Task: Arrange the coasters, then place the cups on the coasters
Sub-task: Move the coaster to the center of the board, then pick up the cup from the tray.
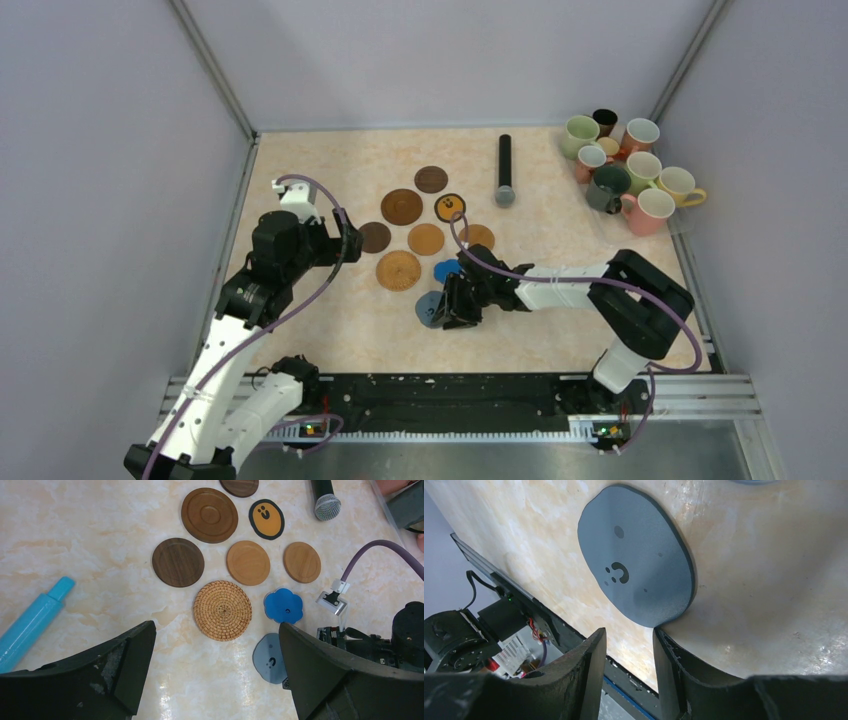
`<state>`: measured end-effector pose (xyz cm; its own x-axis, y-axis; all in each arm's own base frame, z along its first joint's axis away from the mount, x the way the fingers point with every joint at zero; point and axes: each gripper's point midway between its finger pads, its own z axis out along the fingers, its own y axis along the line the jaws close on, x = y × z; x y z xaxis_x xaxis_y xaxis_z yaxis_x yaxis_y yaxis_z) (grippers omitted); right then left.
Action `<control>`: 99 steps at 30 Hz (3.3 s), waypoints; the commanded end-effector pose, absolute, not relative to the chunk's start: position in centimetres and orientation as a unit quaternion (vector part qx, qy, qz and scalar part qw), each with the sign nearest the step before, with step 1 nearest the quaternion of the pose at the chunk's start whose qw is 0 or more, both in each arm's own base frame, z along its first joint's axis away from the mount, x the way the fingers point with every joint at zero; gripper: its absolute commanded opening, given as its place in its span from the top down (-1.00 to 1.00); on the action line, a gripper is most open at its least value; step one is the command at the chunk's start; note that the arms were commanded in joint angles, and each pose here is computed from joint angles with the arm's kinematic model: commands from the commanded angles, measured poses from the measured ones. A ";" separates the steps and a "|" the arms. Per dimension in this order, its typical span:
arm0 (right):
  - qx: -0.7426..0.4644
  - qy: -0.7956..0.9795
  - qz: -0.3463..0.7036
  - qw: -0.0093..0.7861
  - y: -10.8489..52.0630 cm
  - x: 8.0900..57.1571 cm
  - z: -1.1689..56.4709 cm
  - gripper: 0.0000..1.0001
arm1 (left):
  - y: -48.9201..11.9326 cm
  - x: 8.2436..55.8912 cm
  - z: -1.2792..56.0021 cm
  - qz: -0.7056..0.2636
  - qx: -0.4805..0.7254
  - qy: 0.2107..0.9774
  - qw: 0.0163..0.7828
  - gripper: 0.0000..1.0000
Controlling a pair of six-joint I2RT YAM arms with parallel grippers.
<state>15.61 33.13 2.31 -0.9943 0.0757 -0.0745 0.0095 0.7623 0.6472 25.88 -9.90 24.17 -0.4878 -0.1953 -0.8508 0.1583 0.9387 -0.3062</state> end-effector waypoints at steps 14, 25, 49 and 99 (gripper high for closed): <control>0.013 0.959 0.277 0.054 31.7 15.7 -1.0 0.19 | -10.1 26.2 25.1 -0.180 -0.006 0.832 0.524 -0.97; 0.002 0.960 0.277 0.049 32.4 15.7 -1.1 0.19 | -10.2 26.2 25.1 -0.182 -0.005 0.832 0.524 -0.98; -0.075 0.925 0.306 0.212 30.4 18.1 10.2 -0.01 | -10.3 26.1 25.1 -0.186 -0.002 0.833 0.521 -0.97; 0.183 0.863 -0.151 0.446 -12.0 42.1 18.4 0.37 | -12.1 25.4 24.9 -0.231 0.017 0.829 0.509 -0.98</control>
<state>39.61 -10.58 15.91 -0.6095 0.1799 -0.7721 0.4451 0.8836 -0.1455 25.22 -11.54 23.81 -0.5173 -0.1955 -0.8332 0.2303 0.9059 -0.3555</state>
